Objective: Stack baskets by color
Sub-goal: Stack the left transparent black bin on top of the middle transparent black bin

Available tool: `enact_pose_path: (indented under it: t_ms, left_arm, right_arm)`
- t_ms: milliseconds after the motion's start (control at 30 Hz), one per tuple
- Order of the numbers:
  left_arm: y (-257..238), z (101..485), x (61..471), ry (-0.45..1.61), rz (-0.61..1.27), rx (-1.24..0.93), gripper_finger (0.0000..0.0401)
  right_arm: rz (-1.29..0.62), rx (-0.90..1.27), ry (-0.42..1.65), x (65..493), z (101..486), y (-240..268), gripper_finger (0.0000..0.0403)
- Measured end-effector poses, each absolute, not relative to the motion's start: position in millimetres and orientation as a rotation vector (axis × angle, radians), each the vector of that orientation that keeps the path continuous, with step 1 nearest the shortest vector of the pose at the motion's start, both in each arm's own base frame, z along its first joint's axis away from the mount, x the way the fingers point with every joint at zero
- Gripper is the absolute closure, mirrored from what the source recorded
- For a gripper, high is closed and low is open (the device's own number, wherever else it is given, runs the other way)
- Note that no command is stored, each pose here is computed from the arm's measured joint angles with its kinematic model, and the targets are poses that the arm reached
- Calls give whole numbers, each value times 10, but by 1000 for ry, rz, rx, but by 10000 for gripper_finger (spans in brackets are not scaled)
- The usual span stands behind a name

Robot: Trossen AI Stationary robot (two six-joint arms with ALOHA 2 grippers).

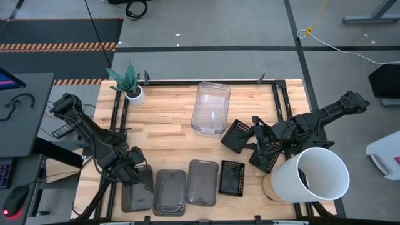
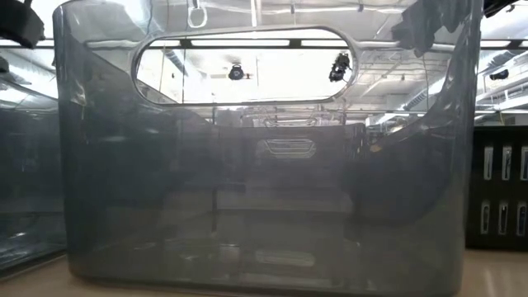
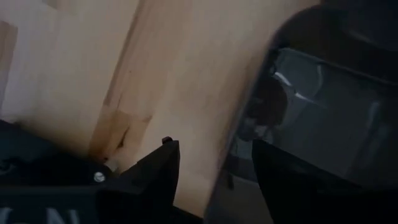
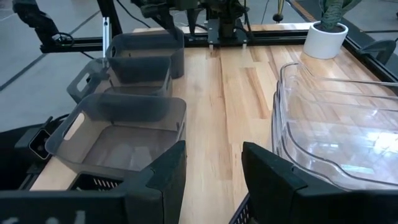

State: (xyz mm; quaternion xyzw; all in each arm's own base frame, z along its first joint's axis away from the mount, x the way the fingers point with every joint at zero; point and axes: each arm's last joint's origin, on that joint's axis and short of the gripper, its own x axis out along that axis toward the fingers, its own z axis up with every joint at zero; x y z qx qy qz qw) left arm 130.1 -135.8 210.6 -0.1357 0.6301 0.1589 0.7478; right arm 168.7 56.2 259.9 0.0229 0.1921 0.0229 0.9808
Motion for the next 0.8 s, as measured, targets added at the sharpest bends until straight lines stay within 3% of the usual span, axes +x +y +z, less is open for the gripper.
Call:
enact_pose_path:
  t_ms: [233, 467, 633, 800]
  left_arm:
    - [-1331, 1923, 1282, 1398, 316, -294, 196]
    - [-1316, 1779, 1291, 1407, 289, -345, 230]
    - [-1294, 1754, 1308, 1411, 290, -354, 287]
    - [-1290, 1757, 1320, 1418, 259, -330, 380]
  right_arm:
    - [46, 49, 387, 1688, 2599, 562, 242]
    - [46, 49, 387, 1688, 2599, 562, 242]
    - [44, 60, 387, 1687, 2599, 562, 242]
    - [42, 73, 387, 1687, 2600, 562, 242]
